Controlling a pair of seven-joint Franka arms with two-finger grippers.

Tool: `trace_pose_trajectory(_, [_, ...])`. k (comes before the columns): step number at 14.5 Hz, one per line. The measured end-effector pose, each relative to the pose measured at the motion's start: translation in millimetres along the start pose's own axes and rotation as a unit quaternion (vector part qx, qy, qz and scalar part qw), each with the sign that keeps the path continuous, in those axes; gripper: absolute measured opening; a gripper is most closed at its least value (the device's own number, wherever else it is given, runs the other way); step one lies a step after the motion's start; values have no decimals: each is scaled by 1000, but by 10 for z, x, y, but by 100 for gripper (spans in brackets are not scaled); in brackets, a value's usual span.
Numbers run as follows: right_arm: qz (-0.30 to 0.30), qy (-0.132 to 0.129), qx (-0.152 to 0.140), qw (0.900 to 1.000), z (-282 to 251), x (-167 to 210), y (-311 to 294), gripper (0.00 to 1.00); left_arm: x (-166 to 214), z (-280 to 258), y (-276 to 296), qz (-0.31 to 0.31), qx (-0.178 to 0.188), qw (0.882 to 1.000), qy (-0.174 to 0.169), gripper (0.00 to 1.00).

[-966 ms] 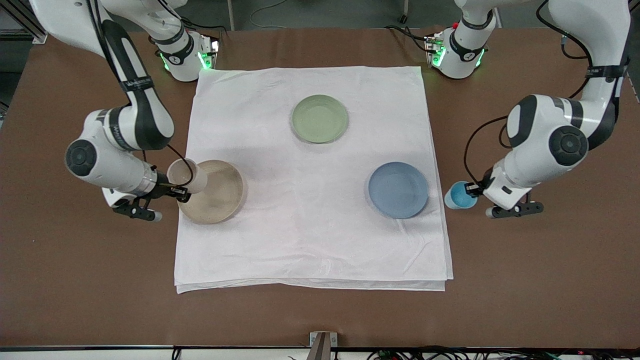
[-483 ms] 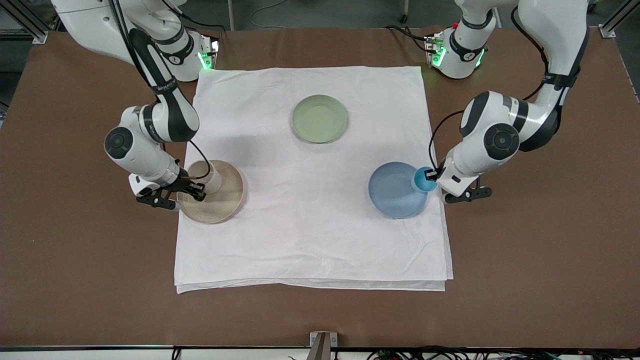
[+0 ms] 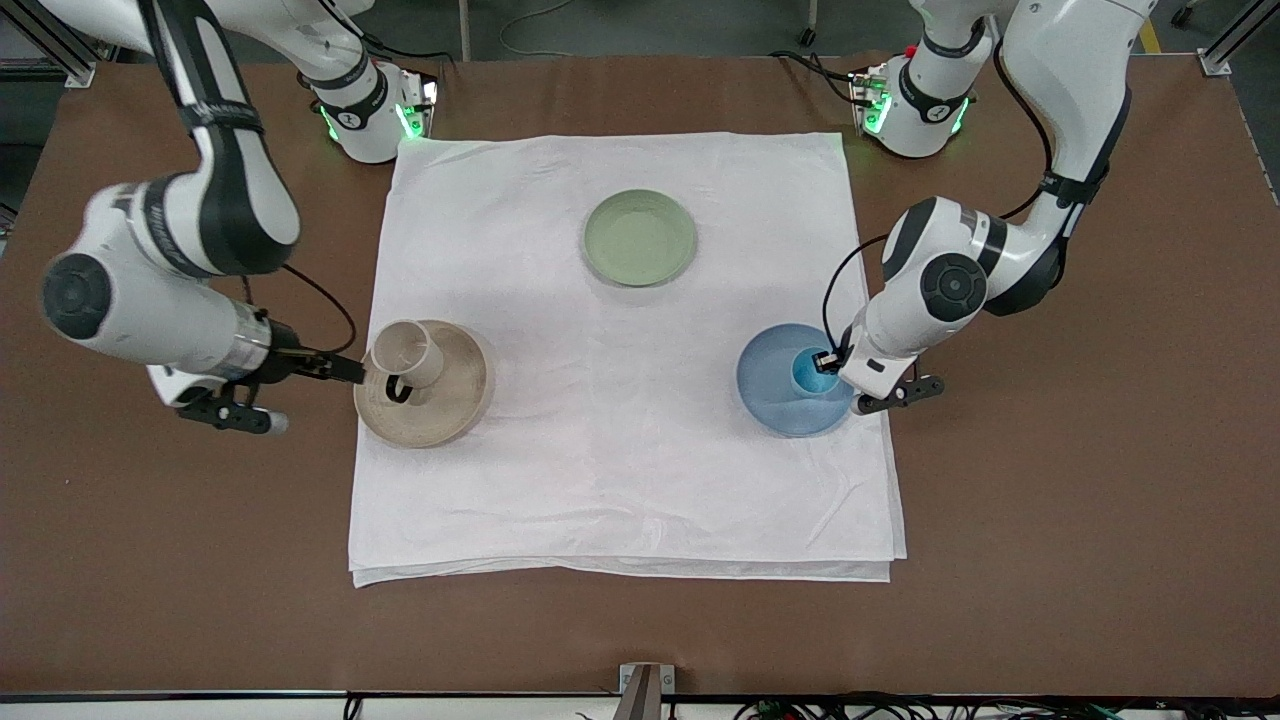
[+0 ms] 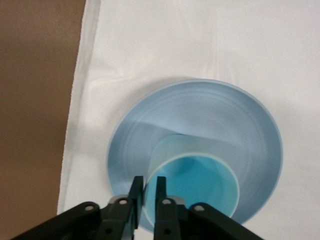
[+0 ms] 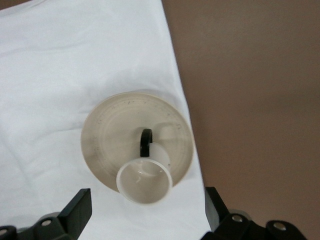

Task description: Place blue cup in blue plate and white mug in gray plate

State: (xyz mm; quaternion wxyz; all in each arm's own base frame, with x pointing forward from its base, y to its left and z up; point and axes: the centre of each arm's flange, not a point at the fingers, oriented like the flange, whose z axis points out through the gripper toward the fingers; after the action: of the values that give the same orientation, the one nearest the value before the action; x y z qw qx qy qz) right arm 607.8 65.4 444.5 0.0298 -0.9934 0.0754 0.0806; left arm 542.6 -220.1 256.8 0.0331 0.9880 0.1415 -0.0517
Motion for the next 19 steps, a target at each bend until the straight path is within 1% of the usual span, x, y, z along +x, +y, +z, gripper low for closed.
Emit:
trace_pose_trajectory(1, [-18,-5,-13,1000,-295,-27,103,100,10,-3,-2,-3,-1,1000,1,36])
trace_pose_trajectory(2, [-32,-14,-20,999,-519,-58,226,100,34,-51,4,-4,-4,1000,6,45])
trace_pose_trajectory(3, [-42,-21,-22,999,-693,-85,354,100,74,-165,19,-5,-9,1000,15,54])
trace_pose_trajectory(4, [-51,-26,-22,998,-831,-105,486,100,127,-362,37,-7,-14,999,28,65])
trace_pose_trajectory(6, [-64,-29,-26,997,-1048,-163,734,100,262,-1036,29,-15,-11,999,45,83])
trace_pose_trajectory(7, [-66,-27,-36,997,-1180,-212,833,100,328,-1482,-8,-23,-5,999,47,94])
trace_pose_trajectory(8, [-65,-23,-53,996,-1347,-267,902,100,376,-1959,-68,-31,1,998,49,100])
trace_pose_trajectory(9, [-63,-18,-66,996,-1535,-336,936,100,417,-2403,-165,-38,7,998,57,100])
trace_pose_trajectory(10, [-60,-12,-72,996,-1710,-404,947,100,455,-2776,-293,-40,13,997,67,100])
trace_pose_trajectory(12, [-57,-1,-72,996,-1897,-478,937,100,529,-3275,-585,-25,21,996,84,100])
trace_pose_trajectory(15, [-25,-5,-70,997,-1863,-489,805,100,503,-3728,-973,31,34,995,91,100])
trace_pose_trajectory(19, [-22,-15,-46,999,-1813,-480,854,100,209,-4215,-1349,102,58,988,97,100])
